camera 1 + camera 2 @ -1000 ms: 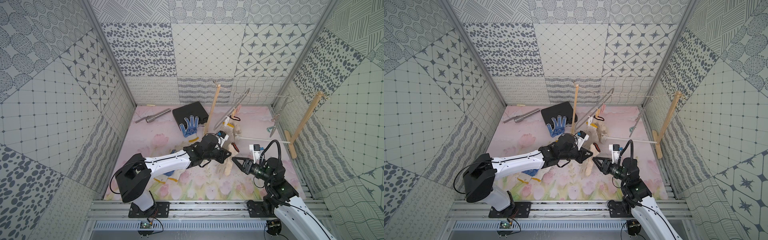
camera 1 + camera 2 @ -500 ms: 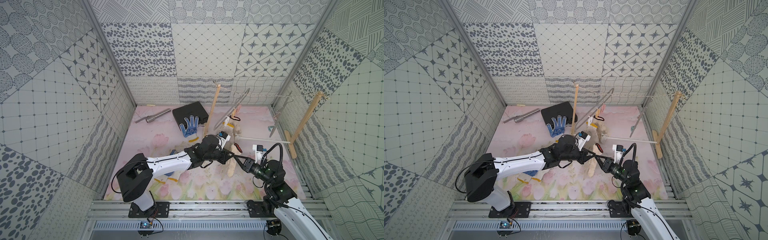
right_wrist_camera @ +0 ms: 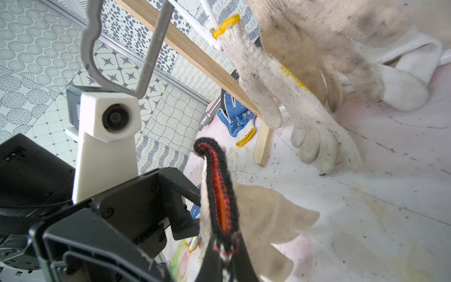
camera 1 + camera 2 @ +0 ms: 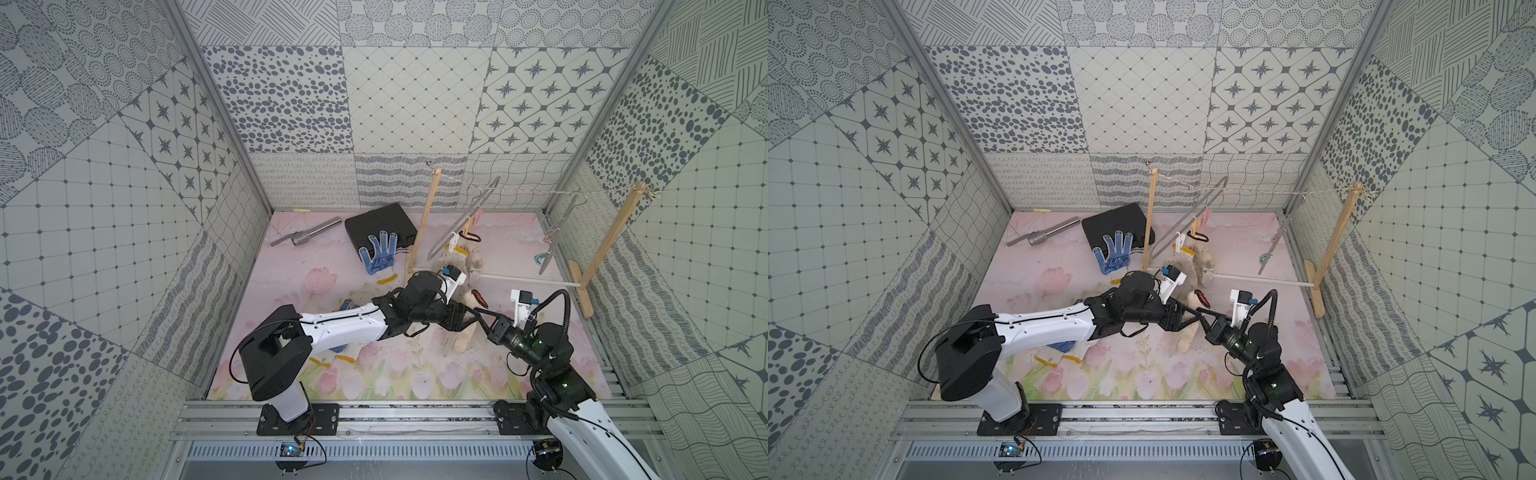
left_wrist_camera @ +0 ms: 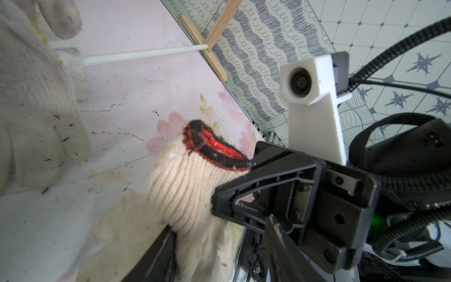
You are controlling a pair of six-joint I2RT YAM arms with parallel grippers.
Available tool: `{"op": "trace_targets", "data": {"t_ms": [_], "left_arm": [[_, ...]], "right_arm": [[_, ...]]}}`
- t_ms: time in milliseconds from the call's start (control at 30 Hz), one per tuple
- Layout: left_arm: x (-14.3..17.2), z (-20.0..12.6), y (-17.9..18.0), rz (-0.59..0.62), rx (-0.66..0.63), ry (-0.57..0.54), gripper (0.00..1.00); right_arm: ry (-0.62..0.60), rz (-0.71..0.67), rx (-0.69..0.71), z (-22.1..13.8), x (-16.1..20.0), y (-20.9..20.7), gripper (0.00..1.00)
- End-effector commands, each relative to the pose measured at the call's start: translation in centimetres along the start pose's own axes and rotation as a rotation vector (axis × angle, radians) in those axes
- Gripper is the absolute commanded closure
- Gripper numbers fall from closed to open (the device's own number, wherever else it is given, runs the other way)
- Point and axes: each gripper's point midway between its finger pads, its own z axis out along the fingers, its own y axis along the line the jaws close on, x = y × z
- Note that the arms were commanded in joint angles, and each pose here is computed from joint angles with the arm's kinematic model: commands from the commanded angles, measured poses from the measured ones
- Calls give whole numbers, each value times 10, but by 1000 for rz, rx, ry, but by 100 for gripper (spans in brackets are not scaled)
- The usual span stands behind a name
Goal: Clip the gloves onto a hanger to dry
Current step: Pick up the glove from the center of the board, then adjust the clothesline at the center of the board.
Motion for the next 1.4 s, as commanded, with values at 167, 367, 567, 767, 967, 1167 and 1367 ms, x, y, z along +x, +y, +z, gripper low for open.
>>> {"op": "trace_targets", "data": {"t_ms": [167, 367, 567, 767, 967, 1167, 1367], "left_arm": [[-38, -28, -2, 132, -103, -78, 27], [-80, -51, 7, 170, -211, -181, 21], [-115, -52, 9, 258, -273, -133, 19], [-141, -38, 8, 262, -273, -169, 22], [-154, -30, 37, 241, -370, -209, 26], [-180, -12, 55, 266, -401, -213, 24], [-206, 12, 46, 239, -347, -277, 22]], "right_arm": [[-57, -124, 128, -13, -24, -1, 100], [-83, -180, 214, -22, -38, -3, 100], [-112, -210, 240, -27, -49, 0, 100], [-128, -212, 224, -24, -59, 7, 100], [-118, -213, 212, -22, -61, 11, 100], [-113, -197, 215, -22, -59, 5, 100], [-128, -181, 220, -23, -61, 3, 100]]}}
